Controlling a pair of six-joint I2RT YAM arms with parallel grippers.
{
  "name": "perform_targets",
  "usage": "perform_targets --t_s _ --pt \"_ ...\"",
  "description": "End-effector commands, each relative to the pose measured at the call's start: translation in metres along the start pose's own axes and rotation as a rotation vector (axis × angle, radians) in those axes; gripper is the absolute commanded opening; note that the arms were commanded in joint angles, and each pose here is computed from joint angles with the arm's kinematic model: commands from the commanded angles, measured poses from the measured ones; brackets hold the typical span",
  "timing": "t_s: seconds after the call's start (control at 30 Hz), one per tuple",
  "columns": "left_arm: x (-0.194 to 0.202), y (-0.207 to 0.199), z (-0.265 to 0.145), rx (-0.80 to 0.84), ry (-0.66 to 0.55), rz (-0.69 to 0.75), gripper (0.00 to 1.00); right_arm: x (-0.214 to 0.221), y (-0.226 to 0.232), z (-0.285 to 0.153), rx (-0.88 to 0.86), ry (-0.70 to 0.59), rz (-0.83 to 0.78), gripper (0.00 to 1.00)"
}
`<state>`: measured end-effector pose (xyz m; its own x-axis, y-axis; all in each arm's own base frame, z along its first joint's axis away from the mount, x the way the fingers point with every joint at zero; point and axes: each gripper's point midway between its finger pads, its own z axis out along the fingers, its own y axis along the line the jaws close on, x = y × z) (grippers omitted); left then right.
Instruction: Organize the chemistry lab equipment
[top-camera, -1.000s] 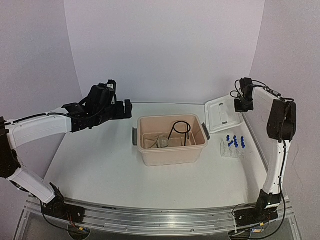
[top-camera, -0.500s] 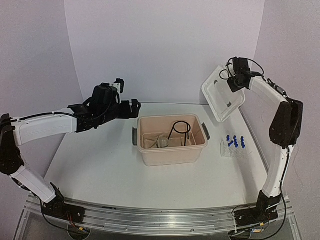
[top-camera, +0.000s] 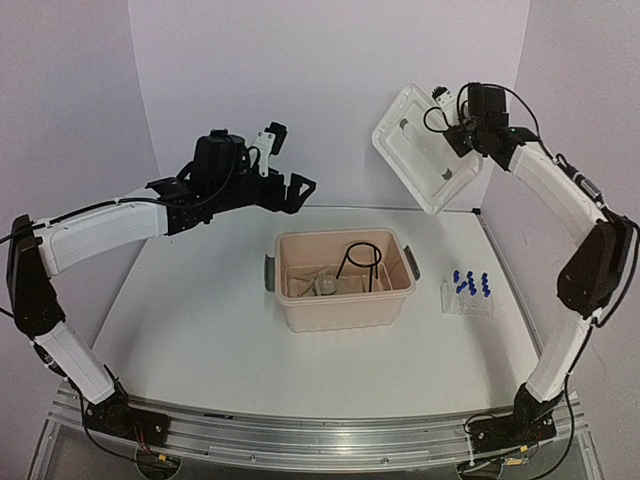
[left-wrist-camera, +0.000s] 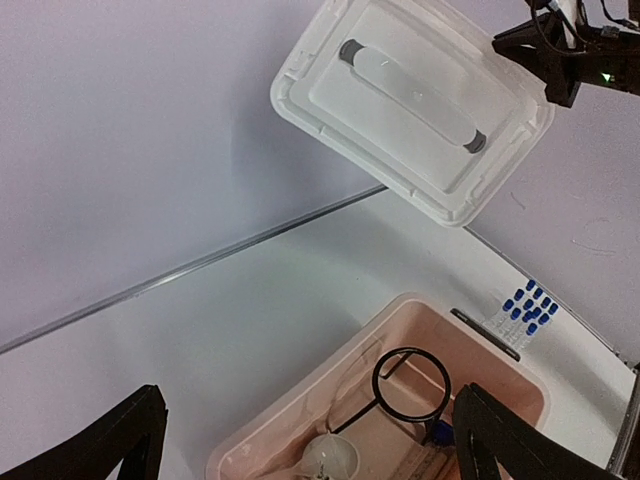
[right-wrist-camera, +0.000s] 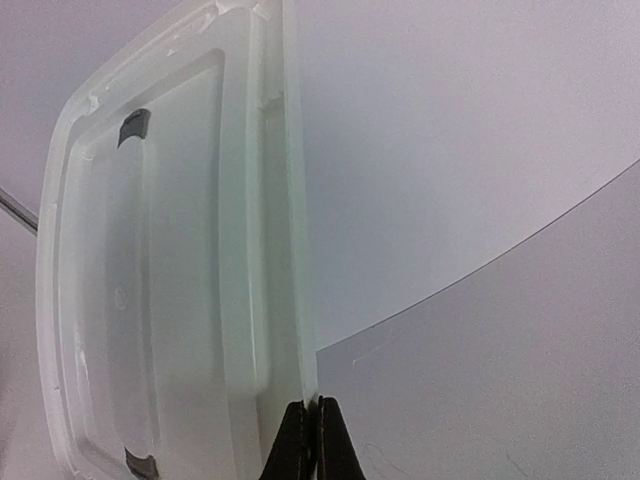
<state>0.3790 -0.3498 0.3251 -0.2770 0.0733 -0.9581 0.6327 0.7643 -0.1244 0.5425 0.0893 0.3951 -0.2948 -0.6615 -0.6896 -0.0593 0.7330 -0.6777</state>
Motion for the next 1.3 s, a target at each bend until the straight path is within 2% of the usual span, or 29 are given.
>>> perform_targets --t_s 0.0,0.13,0.37,0.6,0.9,0.97,1.07,1.23,1.27 --pt "-0.049 -0.017 -0.004 0.085 -0.078 0.155 1.0 -0.058 -0.034 -0.078 -0.038 -0.273 0.096 0.0" --pt "-0.071 -0.028 -0.009 0.152 -0.092 0.211 1.0 -0.066 0.005 -0.123 -0.261 -0.424 0.048 0.0" --pt "-0.091 -0.052 -0.032 0.296 -0.121 0.256 1.0 -0.064 0.053 -0.181 -0.579 -0.572 0.08 0.0" --pt "-0.094 -0.062 -0.048 0.354 -0.122 0.273 1.0 -0.054 0.086 -0.221 -0.803 -0.644 0.056 0.0" --pt "-0.068 -0.097 -0.07 0.603 -0.053 0.279 0.99 -0.041 0.113 -0.247 -0.974 -0.708 0.031 0.0" --pt "-0.063 -0.1 -0.076 0.629 -0.052 0.295 0.94 -0.04 0.114 -0.25 -0.986 -0.713 0.03 0.0" --pt "-0.056 -0.107 -0.088 0.687 -0.057 0.315 0.82 -0.039 0.116 -0.255 -1.003 -0.728 0.02 0.0" --pt "-0.044 -0.122 -0.103 0.821 -0.052 0.328 0.46 -0.039 0.117 -0.261 -1.034 -0.743 0.025 0.0" --pt "-0.041 -0.123 -0.104 0.836 -0.046 0.33 0.36 -0.04 0.117 -0.263 -1.042 -0.75 0.028 0.0"
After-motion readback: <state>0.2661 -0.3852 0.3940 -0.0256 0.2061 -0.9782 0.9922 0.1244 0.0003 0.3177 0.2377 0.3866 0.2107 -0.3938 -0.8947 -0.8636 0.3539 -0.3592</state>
